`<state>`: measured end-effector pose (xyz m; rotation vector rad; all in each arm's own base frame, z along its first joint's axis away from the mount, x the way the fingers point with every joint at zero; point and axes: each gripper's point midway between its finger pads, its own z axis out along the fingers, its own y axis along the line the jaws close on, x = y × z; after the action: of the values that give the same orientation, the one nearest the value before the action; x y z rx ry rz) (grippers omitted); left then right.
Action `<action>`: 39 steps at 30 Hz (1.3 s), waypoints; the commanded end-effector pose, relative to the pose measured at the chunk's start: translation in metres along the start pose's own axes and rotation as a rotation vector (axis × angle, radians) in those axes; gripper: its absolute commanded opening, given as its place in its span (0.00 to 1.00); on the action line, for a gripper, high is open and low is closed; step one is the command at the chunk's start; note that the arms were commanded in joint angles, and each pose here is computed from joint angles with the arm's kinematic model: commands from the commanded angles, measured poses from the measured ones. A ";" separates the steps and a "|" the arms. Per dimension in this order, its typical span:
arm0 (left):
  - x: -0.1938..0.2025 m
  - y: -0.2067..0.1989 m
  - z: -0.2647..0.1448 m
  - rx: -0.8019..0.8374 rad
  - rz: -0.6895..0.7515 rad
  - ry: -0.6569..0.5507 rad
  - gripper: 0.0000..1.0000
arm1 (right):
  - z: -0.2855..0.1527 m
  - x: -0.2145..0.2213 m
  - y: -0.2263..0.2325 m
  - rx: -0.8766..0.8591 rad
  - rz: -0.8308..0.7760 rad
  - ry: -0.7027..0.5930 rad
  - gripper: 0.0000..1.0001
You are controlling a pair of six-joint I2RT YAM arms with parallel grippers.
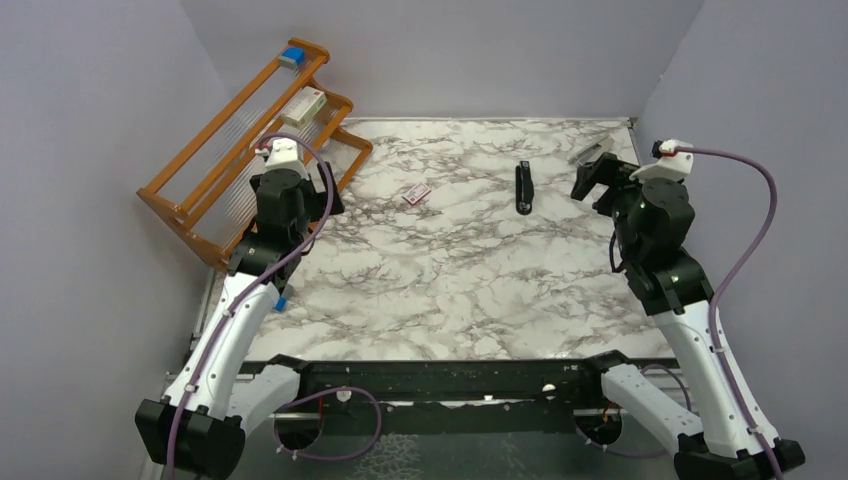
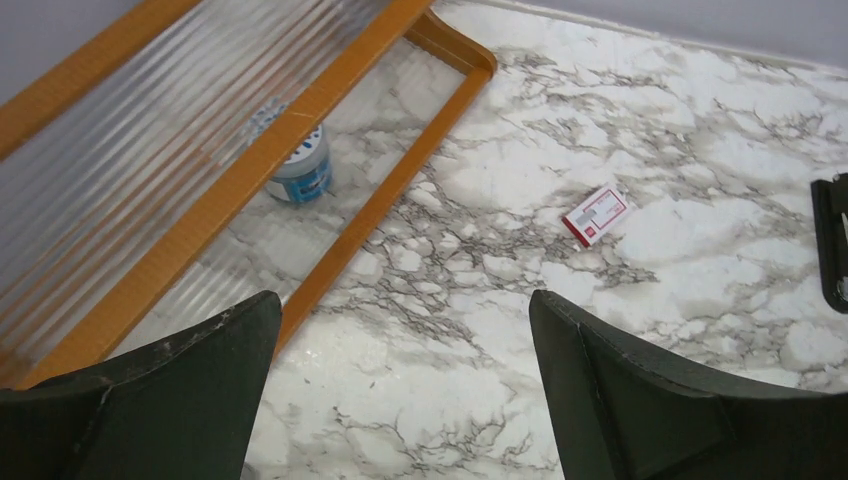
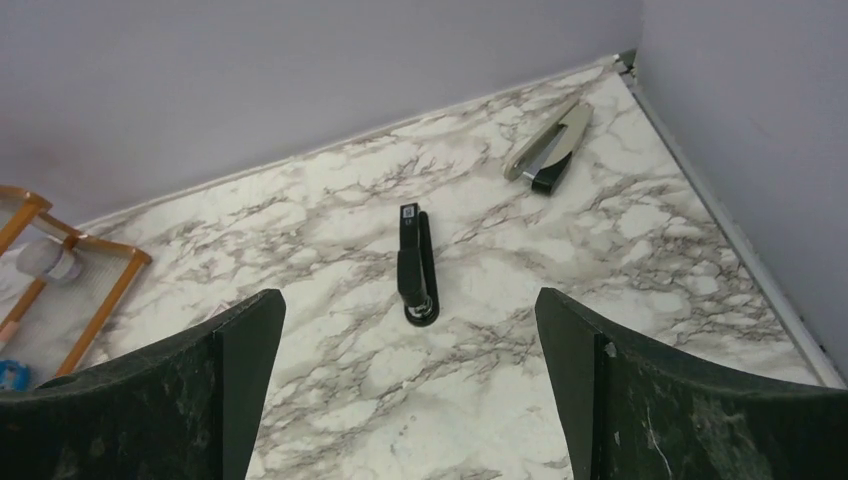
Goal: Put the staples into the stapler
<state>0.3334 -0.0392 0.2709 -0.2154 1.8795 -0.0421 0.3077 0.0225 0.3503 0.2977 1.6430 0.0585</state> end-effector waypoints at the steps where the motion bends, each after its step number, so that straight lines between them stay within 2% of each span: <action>1: 0.003 -0.019 -0.006 0.112 -0.024 0.062 0.98 | -0.011 0.020 0.007 -0.051 0.075 0.122 0.99; 13: 0.027 -0.023 -0.003 0.145 -0.004 0.156 0.99 | -0.017 0.031 0.016 -0.103 0.106 0.191 1.00; 19: 0.039 -0.021 -0.002 0.151 0.009 0.171 0.99 | -0.011 0.064 0.031 -0.191 0.029 0.322 1.00; 24: 0.046 -0.020 -0.002 0.157 0.013 0.164 0.99 | 0.011 0.112 0.034 -0.183 -0.032 0.504 1.00; 26: 0.048 -0.018 -0.003 0.156 0.022 0.162 0.99 | 0.021 0.125 0.036 -0.180 -0.040 0.540 1.00; 33: 0.068 -0.008 -0.005 0.132 0.039 0.174 0.99 | 0.063 0.156 0.034 -0.113 -0.067 0.575 0.99; 39: 0.082 -0.003 -0.012 0.129 0.029 0.183 0.99 | 0.099 0.180 0.036 -0.093 -0.129 0.621 0.92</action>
<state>0.3006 -0.0590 0.1944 -0.0907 2.0887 -0.1618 0.3693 0.0864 0.1678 0.1260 2.3125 0.1833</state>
